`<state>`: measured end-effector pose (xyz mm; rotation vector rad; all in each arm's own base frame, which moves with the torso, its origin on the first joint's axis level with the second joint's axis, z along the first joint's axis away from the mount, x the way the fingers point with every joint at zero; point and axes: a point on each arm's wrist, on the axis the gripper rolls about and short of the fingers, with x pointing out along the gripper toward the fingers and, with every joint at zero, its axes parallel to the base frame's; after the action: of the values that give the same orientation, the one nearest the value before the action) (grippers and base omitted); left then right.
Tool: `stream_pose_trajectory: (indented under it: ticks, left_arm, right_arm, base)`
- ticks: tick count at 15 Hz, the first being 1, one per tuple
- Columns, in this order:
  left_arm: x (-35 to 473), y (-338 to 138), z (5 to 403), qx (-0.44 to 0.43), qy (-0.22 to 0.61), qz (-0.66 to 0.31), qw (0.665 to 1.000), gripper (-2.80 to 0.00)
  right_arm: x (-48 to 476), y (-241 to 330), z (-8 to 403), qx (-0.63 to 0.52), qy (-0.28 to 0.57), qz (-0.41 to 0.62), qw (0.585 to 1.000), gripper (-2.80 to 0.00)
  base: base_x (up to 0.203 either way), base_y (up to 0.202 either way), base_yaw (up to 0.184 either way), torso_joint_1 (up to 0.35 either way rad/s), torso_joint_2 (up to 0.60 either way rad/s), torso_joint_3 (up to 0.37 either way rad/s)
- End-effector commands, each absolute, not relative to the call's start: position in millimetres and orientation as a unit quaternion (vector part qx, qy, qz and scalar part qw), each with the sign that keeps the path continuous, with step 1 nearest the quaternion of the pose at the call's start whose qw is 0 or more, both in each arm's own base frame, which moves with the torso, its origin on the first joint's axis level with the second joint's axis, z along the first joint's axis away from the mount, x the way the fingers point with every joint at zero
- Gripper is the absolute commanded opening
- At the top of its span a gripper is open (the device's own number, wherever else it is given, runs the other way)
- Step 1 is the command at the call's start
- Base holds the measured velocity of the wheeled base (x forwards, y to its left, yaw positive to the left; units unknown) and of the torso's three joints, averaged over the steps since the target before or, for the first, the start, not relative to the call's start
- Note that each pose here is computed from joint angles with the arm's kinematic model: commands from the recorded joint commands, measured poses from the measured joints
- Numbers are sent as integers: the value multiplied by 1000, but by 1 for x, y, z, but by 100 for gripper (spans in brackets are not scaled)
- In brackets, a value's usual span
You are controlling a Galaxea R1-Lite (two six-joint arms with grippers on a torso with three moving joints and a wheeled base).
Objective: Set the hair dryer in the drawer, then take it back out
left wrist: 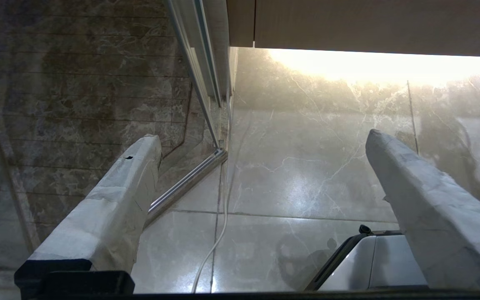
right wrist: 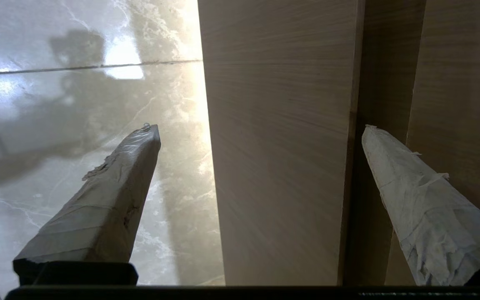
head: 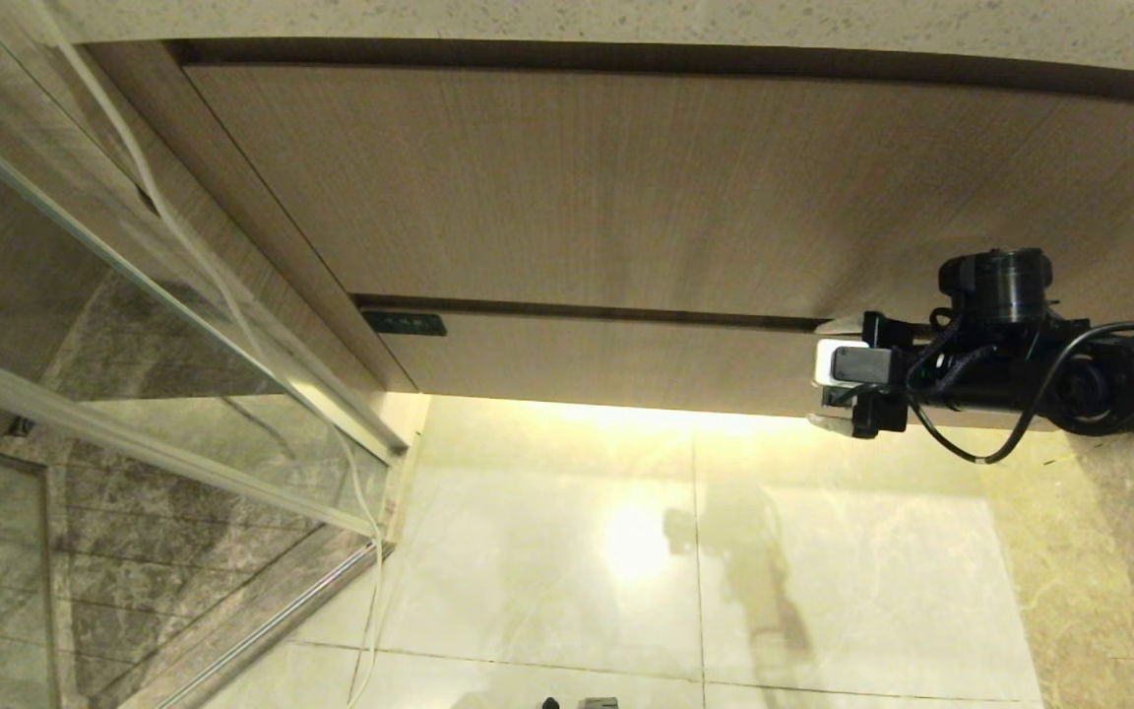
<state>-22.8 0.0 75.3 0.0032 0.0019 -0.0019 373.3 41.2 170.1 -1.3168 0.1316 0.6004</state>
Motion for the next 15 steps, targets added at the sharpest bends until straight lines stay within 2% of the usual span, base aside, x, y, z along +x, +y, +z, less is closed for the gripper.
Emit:
stream_pose_trajectory:
  ticks: [1,15]
  left_arm:
    - [-23,0,75,2,1,-1,1000,0]
    - [-23,0,75,2,2,-1,1000,0]
  right_arm:
    - [376,43,168,-607,57,271,745,0]
    - [397,47,157,-614,38,241,750,0]
  base:
    - [0,0,0,0,0,0]
    - [0,0,0,0,0,0]
